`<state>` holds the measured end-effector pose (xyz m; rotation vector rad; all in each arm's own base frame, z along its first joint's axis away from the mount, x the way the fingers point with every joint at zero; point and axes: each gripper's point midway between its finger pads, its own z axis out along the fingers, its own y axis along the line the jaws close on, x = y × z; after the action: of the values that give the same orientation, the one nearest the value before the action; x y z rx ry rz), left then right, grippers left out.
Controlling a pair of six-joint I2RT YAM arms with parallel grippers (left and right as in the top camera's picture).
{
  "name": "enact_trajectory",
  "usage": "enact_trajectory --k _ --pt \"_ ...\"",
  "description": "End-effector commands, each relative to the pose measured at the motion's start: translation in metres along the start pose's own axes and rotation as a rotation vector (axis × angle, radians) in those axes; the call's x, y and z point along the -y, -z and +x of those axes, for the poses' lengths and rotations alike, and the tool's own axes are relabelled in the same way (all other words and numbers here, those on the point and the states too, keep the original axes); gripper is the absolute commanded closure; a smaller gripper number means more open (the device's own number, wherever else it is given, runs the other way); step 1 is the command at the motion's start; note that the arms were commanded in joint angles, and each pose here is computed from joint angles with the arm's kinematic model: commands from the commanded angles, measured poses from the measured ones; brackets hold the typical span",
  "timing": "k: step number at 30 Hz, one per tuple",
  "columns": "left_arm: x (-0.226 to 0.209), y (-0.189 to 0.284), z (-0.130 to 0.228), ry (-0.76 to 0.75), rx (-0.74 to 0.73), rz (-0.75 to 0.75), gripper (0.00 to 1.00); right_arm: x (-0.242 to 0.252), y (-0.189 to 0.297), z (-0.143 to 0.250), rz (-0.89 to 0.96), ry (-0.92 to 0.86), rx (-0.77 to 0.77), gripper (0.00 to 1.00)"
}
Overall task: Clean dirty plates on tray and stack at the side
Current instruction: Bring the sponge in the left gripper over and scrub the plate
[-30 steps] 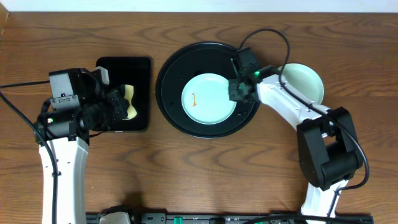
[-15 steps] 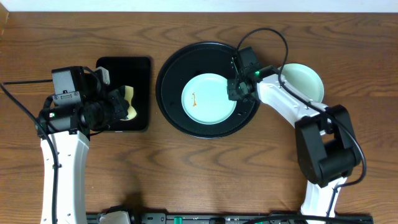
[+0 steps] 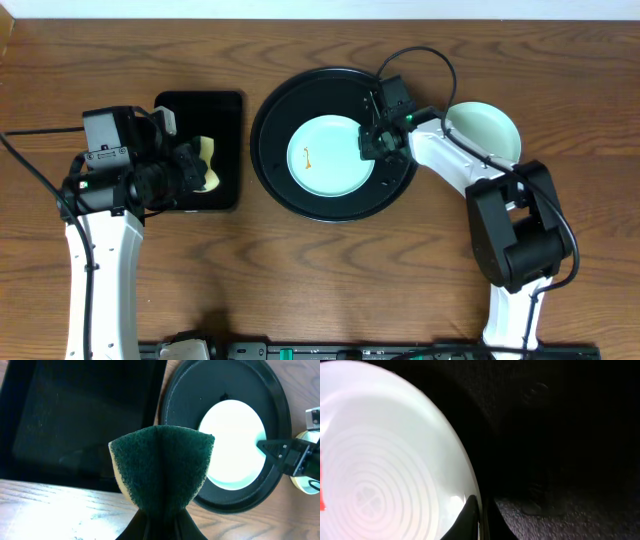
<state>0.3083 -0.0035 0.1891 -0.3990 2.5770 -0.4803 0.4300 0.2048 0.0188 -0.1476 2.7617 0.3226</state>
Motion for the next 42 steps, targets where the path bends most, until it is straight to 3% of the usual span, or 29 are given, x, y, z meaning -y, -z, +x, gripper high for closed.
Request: enact_trajectory --k 1,7,13,21,25,35,42 --pt "-0.002 -0.005 0.002 -0.020 -0.011 -0.007 0.92 0.008 0.056 -0.044 0.072 -0.005 0.168 0.99" --pt "-0.004 -0.006 -0.004 -0.068 0.014 -0.036 0.92 0.019 0.105 -0.043 0.267 -0.045 0.250 0.99" --pt "0.027 -0.018 -0.008 -0.176 0.041 -0.003 0.92 0.009 0.083 -0.004 0.315 -0.127 0.180 0.99" --pt "0.085 -0.060 0.014 -0.361 -0.024 0.060 0.92 0.028 0.059 0.025 0.363 -0.210 0.104 0.99" --pt "0.101 -0.090 0.027 -0.312 -0.088 0.087 0.92 0.033 0.053 0.027 0.368 -0.217 0.106 0.99" --pt "0.139 -0.154 0.055 -0.414 -0.152 0.154 0.92 0.038 0.043 0.050 0.329 -0.255 0.016 0.99" --pt "0.136 -0.183 0.061 -0.418 -0.175 0.148 0.92 0.041 0.032 0.035 0.282 -0.198 0.090 0.99"
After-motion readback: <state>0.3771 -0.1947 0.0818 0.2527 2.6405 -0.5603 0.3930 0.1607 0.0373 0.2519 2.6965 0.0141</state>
